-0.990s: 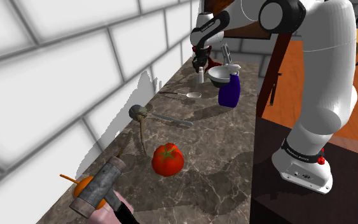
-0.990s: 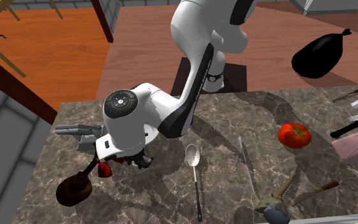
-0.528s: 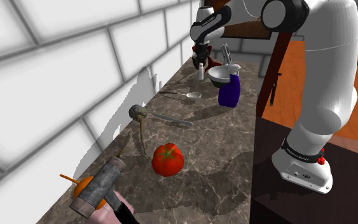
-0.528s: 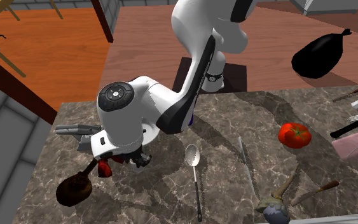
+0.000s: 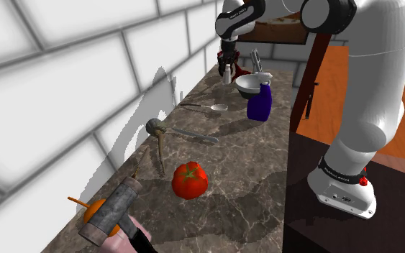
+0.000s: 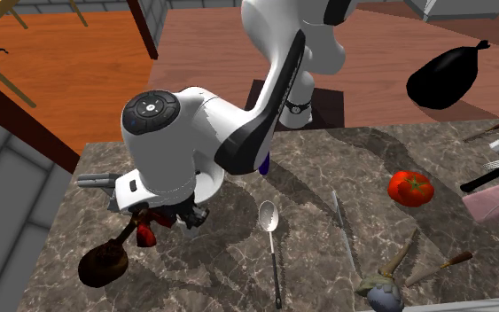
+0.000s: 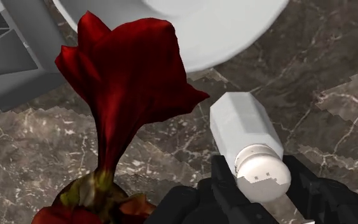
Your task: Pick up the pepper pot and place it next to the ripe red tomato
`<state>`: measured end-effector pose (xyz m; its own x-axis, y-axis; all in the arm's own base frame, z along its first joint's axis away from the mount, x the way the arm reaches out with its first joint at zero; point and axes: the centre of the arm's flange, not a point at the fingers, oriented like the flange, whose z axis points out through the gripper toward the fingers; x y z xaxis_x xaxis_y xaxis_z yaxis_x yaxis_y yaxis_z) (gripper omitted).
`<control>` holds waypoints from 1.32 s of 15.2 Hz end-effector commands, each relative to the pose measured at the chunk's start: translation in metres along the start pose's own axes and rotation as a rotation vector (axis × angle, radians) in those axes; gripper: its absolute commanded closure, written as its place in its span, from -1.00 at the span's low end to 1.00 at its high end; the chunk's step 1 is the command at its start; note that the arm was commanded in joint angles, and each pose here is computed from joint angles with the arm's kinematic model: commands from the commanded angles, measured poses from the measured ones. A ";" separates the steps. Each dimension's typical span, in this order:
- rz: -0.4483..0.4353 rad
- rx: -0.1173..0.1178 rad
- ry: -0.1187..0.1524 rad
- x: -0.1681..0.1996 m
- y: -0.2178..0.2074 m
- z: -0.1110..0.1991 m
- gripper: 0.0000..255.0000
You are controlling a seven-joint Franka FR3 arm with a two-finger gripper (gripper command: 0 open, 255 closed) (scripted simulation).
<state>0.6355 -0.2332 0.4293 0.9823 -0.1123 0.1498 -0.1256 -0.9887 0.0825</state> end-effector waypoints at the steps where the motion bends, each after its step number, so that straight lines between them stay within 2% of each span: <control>1: 0.000 0.000 0.000 0.002 0.001 -0.010 1.00; 20: 0.000 0.000 0.000 0.017 0.009 -0.109 1.00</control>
<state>0.6352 -0.2337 0.5344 0.9823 -0.1124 0.1497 -0.1256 -0.9886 0.0824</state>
